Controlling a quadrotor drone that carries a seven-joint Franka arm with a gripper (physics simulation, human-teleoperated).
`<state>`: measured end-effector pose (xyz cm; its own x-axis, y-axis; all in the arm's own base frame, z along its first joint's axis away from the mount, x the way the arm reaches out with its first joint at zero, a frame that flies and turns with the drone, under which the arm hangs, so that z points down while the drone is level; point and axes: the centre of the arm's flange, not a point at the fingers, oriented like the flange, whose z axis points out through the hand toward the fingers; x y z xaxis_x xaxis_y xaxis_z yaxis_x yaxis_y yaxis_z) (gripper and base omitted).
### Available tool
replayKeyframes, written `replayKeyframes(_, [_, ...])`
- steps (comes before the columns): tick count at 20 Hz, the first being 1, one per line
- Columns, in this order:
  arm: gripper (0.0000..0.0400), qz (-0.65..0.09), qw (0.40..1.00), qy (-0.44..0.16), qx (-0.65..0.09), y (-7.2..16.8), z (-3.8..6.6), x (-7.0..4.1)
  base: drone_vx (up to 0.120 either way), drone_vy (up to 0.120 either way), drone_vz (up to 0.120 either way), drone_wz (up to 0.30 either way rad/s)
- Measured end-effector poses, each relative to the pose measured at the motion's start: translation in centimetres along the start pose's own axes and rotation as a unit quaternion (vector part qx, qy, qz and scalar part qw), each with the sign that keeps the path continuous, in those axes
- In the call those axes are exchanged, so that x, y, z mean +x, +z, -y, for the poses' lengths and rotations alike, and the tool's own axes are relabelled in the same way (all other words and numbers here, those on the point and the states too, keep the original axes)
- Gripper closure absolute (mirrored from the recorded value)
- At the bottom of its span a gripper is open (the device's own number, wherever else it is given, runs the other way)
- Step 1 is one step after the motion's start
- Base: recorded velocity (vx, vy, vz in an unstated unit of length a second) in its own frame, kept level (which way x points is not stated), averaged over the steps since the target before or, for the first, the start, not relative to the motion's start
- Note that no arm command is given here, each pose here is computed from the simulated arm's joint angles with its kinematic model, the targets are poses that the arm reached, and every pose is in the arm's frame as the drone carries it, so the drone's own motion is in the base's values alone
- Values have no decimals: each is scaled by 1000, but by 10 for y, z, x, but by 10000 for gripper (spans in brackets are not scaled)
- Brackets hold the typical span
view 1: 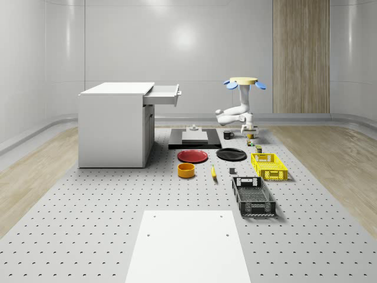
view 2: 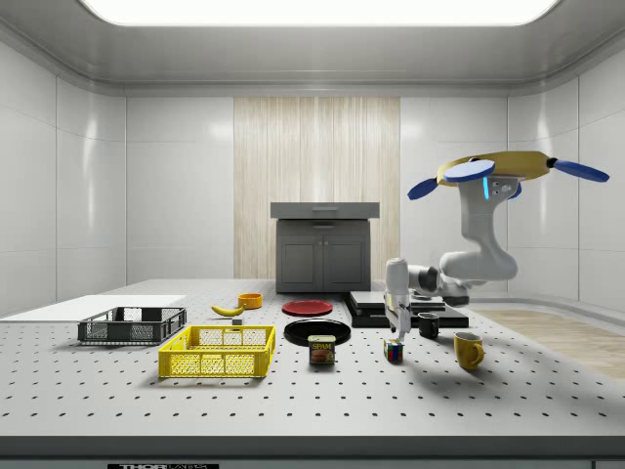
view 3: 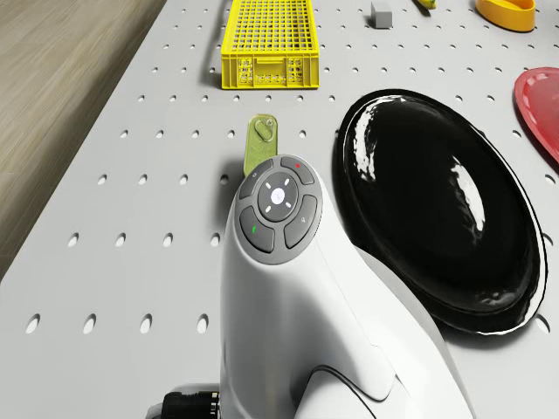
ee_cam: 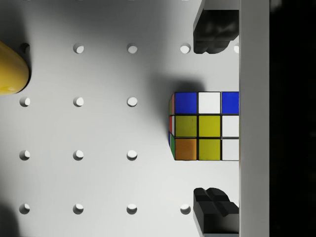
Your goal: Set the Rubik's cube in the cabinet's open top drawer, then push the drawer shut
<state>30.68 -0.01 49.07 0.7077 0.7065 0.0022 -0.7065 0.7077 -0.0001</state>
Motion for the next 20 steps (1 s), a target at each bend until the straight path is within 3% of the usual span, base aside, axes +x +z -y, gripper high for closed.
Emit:
replayKeyframes(2, [0, 0, 1000, 0, 0, 0, 0, 0, 120, 0, -80, 0])
replayKeyframes(17, [0, 0, 1000, 0, 0, 39, -3, 3, 0, 0, 0, 0])
replayKeyframes(20, [33, 0, 1000, 0, 0, 44, -4, 4, 0, 0, 0, 0])
